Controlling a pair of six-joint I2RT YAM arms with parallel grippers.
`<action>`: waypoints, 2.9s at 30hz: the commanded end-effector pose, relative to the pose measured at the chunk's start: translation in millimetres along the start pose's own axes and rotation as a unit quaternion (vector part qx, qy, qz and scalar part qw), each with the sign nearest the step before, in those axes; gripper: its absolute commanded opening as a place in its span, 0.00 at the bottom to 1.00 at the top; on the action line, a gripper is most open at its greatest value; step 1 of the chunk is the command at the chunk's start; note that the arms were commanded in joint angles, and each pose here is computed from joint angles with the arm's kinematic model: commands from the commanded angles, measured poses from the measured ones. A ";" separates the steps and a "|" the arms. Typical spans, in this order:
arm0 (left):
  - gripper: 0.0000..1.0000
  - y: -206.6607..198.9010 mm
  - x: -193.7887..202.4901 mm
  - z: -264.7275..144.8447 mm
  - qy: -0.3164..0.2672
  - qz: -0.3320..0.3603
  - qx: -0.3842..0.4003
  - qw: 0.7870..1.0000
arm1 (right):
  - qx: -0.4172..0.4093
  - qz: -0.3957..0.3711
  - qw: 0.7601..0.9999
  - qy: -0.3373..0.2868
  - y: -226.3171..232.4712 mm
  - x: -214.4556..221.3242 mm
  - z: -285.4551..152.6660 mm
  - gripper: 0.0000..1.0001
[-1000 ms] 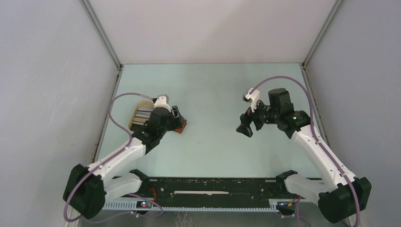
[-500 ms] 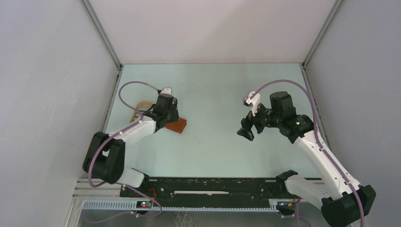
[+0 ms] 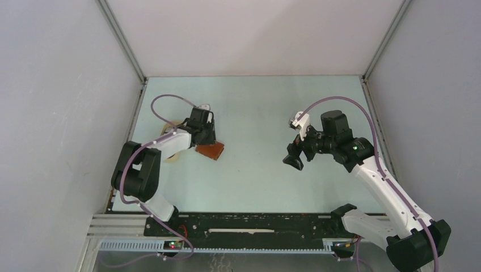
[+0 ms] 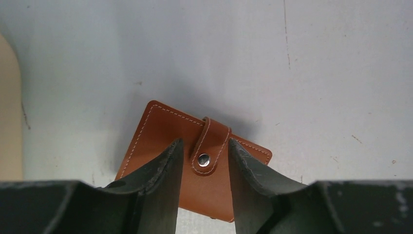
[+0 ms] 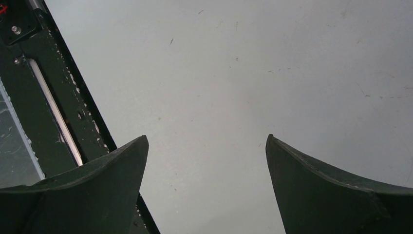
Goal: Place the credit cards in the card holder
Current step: Open the card holder at the center of the board.
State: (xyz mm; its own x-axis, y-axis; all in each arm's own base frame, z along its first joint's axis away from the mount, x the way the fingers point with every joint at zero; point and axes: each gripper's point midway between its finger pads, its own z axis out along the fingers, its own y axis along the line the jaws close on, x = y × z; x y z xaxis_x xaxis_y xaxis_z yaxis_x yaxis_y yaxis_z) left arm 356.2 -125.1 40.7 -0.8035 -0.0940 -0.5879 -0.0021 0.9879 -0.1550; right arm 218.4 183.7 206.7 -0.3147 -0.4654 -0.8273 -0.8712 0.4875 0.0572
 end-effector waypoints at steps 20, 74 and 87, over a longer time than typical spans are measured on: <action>0.39 -9.7 28.8 5.6 0.064 0.052 -0.024 0.996 | 0.001 -0.008 1.000 0.008 -0.6 2.2 3.5 1.00; 0.00 -84.0 60.4 -35.2 0.040 0.098 0.081 0.991 | -0.003 -0.002 1.000 0.021 -2.1 7.7 8.9 1.00; 0.38 -99.6 33.3 -93.8 -0.082 0.044 0.159 0.983 | -0.051 0.010 0.998 0.023 11.4 11.1 16.3 1.00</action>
State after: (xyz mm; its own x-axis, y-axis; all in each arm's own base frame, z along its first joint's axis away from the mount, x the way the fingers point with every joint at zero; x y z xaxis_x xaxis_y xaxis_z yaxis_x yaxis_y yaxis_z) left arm 277.5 -218.4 88.9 -0.7503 0.0375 -0.6600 0.2754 0.9253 -0.2606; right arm 220.9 188.4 190.1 -0.3554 -0.4905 -0.7957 -0.8743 0.4756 0.0973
